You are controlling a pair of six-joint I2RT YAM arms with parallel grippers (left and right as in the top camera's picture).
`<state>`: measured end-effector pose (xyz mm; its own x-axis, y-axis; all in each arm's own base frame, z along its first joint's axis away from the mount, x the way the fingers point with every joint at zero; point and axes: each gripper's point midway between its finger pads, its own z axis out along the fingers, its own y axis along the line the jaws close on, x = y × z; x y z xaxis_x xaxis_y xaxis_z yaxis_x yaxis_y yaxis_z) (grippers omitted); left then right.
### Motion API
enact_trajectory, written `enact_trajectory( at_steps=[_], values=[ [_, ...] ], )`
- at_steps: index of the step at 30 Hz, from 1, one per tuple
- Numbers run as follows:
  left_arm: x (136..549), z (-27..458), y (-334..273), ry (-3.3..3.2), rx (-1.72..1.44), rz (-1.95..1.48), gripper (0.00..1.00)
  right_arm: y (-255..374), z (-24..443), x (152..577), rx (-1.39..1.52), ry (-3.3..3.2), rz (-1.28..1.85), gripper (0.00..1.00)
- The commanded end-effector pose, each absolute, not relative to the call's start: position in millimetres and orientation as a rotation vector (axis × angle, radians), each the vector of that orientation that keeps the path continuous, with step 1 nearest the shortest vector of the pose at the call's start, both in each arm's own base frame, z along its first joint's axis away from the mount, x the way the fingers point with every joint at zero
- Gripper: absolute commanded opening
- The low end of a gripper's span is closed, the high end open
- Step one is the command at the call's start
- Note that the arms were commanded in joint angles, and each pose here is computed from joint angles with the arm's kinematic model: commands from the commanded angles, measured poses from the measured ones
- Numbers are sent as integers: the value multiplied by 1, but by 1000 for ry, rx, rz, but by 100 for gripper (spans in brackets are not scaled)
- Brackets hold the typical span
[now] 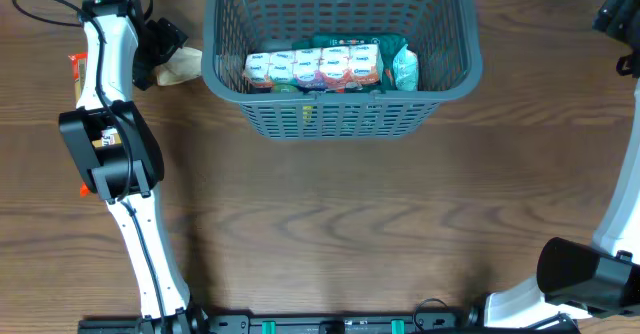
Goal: Pack container
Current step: 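Grasp the crumpled beige pouch with the left gripper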
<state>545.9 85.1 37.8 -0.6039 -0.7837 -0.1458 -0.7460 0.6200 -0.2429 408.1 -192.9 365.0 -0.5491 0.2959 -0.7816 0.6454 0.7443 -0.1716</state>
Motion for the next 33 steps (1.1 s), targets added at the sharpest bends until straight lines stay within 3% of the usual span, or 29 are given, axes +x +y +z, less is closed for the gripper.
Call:
enact_trajectory(
  at_steps=[1,14,15,18,19,26,33],
  values=[
    [540,14,91,2628,-1305,-183,99,-196,373,404,731,2135,-581,99],
    [530,-18,89,2690,-1340,-158,99,-196,373,404,731,2135,-581,99],
    [530,-18,90,2690,-1339,-158,88,-196,373,404,731,2135,-581,99],
    [529,-18,90,2712,-1294,-155,9,-196,373,404,731,2135,-581,99],
    [529,-18,89,2717,-1292,-158,6,-196,373,404,731,2135,-581,99],
    [542,-4,73,2752,-1094,-355,6,-196,373,404,731,2135,-581,99],
    [559,83,87,2571,-1029,-469,6,-196,373,404,731,2135,-581,99]
  ],
)
